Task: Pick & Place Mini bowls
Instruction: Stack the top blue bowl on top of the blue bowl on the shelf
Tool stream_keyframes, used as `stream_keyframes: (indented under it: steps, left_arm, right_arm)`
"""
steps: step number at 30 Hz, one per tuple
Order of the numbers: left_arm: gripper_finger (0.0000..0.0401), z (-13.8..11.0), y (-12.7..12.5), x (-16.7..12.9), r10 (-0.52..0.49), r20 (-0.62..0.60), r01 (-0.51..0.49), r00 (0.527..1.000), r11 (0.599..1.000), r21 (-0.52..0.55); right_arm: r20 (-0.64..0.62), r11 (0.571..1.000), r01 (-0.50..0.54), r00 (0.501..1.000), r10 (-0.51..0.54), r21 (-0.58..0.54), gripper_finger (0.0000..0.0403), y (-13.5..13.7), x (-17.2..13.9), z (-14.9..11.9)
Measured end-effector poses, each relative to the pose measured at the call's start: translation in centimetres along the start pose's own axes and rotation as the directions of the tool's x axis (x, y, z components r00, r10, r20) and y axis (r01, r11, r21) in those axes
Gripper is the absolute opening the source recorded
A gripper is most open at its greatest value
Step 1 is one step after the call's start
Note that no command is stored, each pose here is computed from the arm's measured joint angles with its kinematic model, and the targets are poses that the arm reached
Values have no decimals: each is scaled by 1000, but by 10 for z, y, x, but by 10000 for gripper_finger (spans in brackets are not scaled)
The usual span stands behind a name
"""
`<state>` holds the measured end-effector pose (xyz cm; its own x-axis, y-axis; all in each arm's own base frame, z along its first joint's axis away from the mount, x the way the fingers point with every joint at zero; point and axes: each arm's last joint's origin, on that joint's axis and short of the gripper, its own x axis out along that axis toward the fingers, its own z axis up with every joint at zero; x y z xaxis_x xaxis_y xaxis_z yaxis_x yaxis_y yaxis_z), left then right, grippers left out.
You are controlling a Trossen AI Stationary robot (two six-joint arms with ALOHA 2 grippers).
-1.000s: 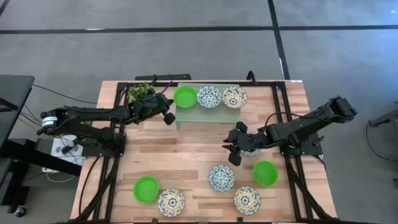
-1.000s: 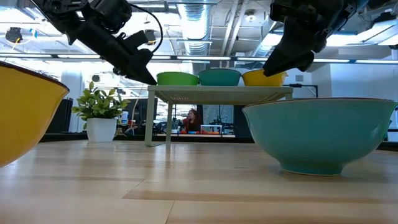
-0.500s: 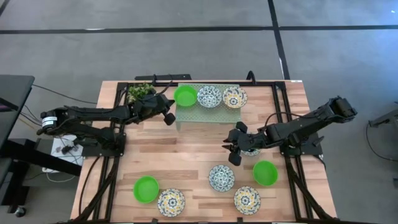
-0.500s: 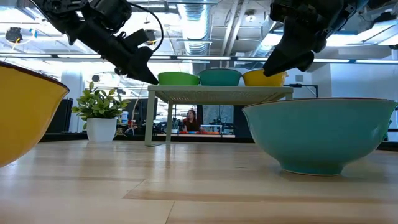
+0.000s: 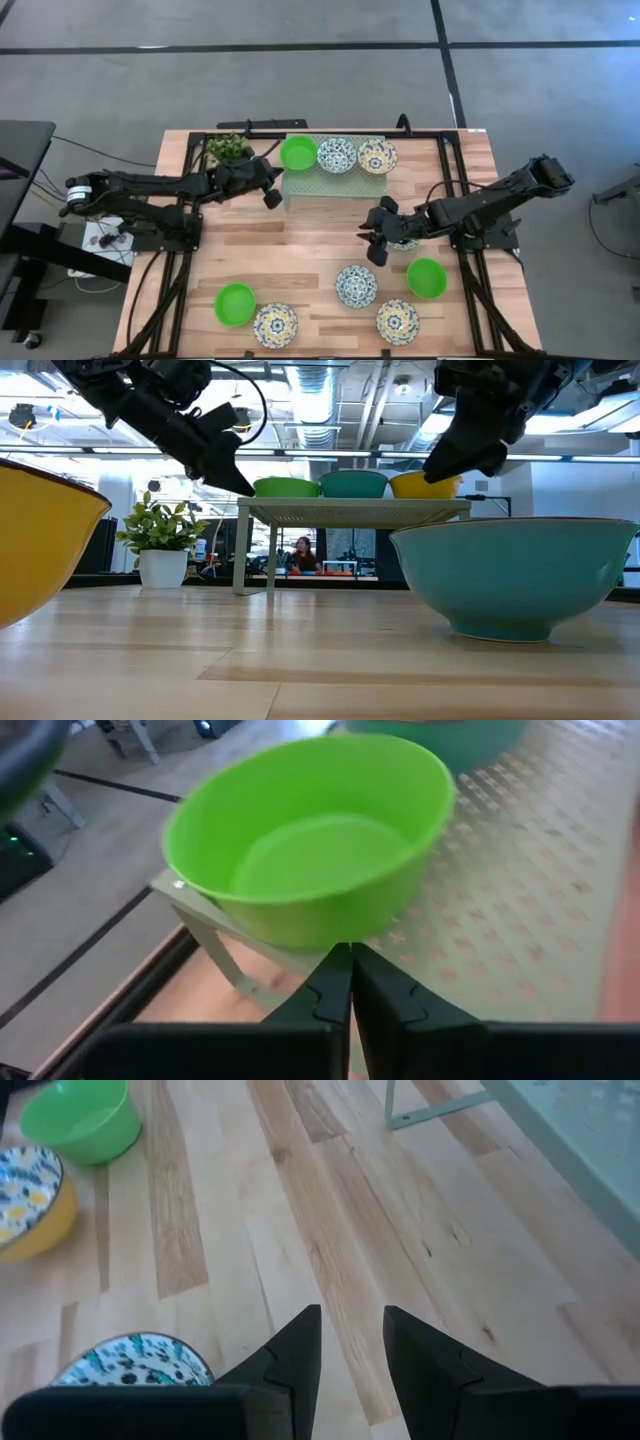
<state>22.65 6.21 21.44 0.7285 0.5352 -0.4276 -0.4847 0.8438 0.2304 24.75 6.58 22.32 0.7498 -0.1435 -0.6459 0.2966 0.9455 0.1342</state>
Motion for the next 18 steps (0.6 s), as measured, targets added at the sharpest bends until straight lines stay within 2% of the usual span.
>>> stream_keyframes:
  steps: [4, 10, 13, 15, 18]
  left_arm:
    - [40, 0, -6, -11, -36, -17, 36, 999, 999, 26]
    - [78, 13, -17, -44, -143, 100, 139, 985, 989, 41]
    - [87, 19, -22, -63, -264, 175, 259, 948, 964, 56]
    - [87, 22, -25, -74, -357, 212, 349, 910, 934, 75]
    - [86, 24, -30, -85, -466, 243, 454, 851, 885, 107]
  right_arm:
    - [-2, 995, -4, 1000, 4, 96, 107, 1, 0, 0]
    - [-3, 995, -13, 1000, 13, 101, 107, 3, -1, -2]
    - [8, 995, -7, 1000, 7, 98, 107, 1, 0, 1]
    - [37, 997, 15, 999, -18, 80, 107, -3, 1, 5]
    - [67, 993, 22, 997, -30, 116, 107, -8, 4, 11]
